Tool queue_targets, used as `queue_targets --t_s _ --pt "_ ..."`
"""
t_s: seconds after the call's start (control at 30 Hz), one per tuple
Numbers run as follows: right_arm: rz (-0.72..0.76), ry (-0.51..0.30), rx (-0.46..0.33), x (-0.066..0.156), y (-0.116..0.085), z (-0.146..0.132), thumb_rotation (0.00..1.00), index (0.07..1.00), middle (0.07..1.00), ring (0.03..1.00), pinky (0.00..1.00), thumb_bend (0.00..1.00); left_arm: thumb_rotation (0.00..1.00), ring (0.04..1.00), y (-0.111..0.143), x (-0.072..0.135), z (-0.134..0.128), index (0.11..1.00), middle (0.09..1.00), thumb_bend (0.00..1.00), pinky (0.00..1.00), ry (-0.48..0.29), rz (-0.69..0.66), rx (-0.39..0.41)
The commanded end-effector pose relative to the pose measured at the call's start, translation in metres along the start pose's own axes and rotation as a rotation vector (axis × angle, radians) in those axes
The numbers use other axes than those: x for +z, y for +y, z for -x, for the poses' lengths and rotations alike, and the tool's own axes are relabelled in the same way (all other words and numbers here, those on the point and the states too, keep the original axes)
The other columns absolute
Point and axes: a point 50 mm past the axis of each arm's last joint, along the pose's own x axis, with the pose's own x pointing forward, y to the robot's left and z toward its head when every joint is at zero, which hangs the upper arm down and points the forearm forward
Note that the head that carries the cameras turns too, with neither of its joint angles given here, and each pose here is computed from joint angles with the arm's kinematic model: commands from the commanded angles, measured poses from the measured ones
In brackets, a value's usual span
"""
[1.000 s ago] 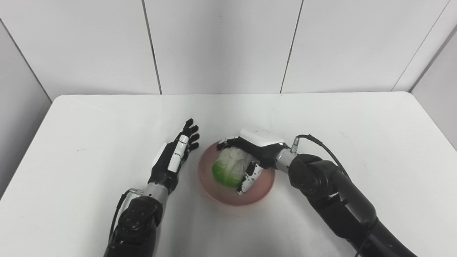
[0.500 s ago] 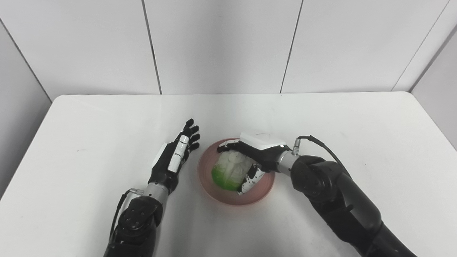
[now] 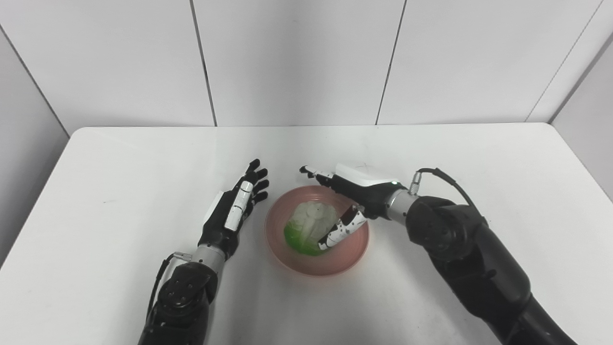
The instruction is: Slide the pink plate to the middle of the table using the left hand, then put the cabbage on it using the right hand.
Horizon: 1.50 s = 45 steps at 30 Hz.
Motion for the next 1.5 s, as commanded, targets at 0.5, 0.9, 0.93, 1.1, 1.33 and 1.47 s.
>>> queue_targets --t_s 0.5,0.9,0.93,1.1,1.33,1.47 --pt "-0.132 0.04 -0.273 -0.033 -0.039 0.031 0.56 1.0 1.0 0.96 0.82 1.0 1.0 0.933 -0.008 -0.014 0.001 0.967 0.956 0.69 0.9 0.062 -0.01 -0.045" --pt "-0.548 0.073 -0.375 -0.074 0.0 0.027 1.0 1.0 1.0 1.0 0.97 0.79 1.0 0.915 -0.008 -0.015 0.002 0.948 0.934 0.66 0.89 0.044 -0.015 -0.02" --pt "-0.617 0.067 -0.388 -0.077 0.006 0.026 1.0 1.0 1.0 1.0 0.97 0.78 1.0 0.914 -0.008 -0.014 0.002 0.946 0.933 0.66 0.88 0.034 -0.021 -0.014" --pt "-0.841 0.013 -0.505 -0.087 0.037 0.019 1.0 1.0 1.0 1.0 0.99 0.64 1.0 0.944 -0.01 -0.015 0.004 0.959 0.96 0.69 0.91 -0.006 -0.051 0.014" --pt "-1.007 -0.034 -0.601 -0.091 0.068 0.02 1.0 1.0 1.0 0.994 0.99 0.44 1.0 0.99 -0.011 -0.018 0.009 1.0 1.0 0.75 0.95 -0.023 -0.11 0.058" --pt "-1.031 -0.035 -0.616 -0.096 0.08 0.017 1.0 1.0 1.0 0.983 0.99 0.41 1.0 0.988 -0.012 -0.016 0.015 1.0 1.0 0.77 0.96 -0.03 -0.145 0.085"
